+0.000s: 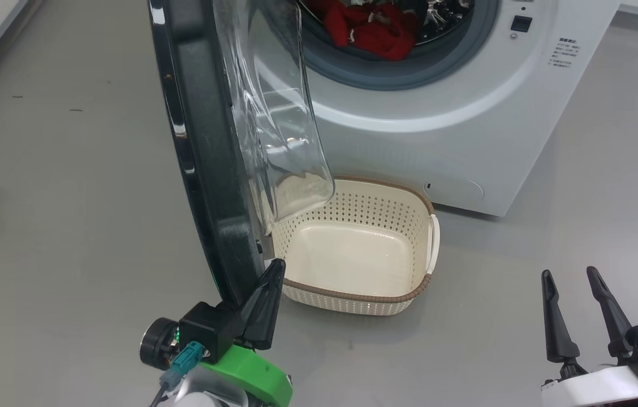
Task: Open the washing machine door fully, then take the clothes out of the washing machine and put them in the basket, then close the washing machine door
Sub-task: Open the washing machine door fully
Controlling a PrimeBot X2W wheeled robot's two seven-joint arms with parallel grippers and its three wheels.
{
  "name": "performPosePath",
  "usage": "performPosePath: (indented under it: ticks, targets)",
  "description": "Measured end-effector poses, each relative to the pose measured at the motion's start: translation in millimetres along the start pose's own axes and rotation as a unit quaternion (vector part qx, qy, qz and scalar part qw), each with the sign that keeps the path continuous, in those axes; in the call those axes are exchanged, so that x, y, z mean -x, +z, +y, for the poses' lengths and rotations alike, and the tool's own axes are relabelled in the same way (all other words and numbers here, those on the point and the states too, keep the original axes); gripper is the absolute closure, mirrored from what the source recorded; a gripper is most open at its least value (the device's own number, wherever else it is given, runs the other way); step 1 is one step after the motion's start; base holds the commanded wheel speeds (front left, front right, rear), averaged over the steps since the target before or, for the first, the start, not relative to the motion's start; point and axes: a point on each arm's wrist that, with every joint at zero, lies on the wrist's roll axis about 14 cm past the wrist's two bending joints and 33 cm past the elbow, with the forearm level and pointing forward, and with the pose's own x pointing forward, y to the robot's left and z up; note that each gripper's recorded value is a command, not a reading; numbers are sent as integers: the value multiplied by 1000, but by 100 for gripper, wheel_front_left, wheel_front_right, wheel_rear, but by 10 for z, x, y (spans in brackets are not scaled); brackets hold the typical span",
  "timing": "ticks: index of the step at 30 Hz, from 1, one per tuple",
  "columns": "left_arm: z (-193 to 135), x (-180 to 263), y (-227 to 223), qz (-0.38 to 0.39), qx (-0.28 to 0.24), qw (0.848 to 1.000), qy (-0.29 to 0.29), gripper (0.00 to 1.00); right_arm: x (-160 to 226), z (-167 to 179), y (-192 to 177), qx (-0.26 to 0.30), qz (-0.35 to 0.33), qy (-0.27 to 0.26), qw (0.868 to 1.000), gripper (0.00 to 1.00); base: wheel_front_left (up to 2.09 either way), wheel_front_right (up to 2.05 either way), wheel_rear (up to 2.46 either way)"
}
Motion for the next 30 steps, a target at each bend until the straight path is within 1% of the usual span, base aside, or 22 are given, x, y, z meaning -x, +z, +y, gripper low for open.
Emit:
performPosePath:
  ticks: [8,12,16,22,30]
  targets:
    - [290,178,28,-12,1,999,53,100,-90,206,5,-1,-1,33,999,0,0,0,0]
    - [486,272,73,-23,2,996,88,100,-114,363,-13,-5,2,56,998,0,0,0,0]
    - [652,315,134,-35,0,993,113,100,-109,422,-11,-6,2,65,998,0,0,0,0]
    - [872,352,170,-42,-4,989,143,100,-75,391,-15,-7,2,59,998,0,0,0,0]
    - [1151,345,196,-43,-15,983,175,100,-32,261,-24,-8,3,38,999,0,0,0,0]
